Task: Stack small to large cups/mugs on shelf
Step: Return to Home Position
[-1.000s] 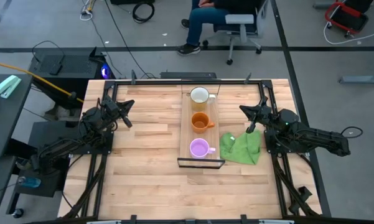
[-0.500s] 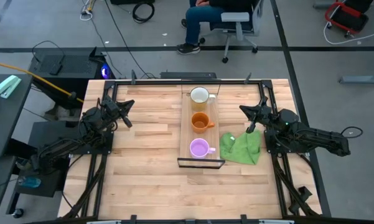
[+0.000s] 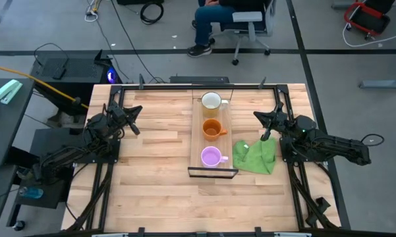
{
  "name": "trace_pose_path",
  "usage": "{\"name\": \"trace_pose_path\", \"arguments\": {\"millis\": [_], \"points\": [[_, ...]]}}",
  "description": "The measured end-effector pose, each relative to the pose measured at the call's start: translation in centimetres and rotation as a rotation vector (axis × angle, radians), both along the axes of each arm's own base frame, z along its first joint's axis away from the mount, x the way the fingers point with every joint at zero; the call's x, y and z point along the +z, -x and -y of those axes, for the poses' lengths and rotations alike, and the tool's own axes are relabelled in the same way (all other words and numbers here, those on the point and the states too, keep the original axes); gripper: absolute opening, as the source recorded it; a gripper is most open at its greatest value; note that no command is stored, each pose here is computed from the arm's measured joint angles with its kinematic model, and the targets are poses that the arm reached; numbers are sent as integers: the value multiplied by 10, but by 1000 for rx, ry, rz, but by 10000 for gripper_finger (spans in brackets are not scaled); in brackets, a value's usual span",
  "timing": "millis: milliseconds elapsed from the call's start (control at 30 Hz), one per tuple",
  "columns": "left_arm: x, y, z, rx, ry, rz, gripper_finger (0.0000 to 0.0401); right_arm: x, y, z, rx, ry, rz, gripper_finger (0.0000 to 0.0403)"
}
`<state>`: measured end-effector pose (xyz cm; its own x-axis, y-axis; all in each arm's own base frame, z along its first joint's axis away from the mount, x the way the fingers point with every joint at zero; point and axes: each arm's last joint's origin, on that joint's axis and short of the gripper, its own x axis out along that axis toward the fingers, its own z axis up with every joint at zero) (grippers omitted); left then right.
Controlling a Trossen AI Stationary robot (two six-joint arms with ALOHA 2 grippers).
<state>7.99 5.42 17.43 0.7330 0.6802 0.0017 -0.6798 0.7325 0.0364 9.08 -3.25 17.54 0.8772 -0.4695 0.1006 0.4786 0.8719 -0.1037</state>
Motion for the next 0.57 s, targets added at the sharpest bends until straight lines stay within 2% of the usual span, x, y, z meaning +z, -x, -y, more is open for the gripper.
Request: {"name": "trace_pose_path", "arguments": {"millis": [567], "points": [[0, 0, 0, 0, 0, 0, 35, 0, 0, 0, 0, 0, 0, 12]]}}
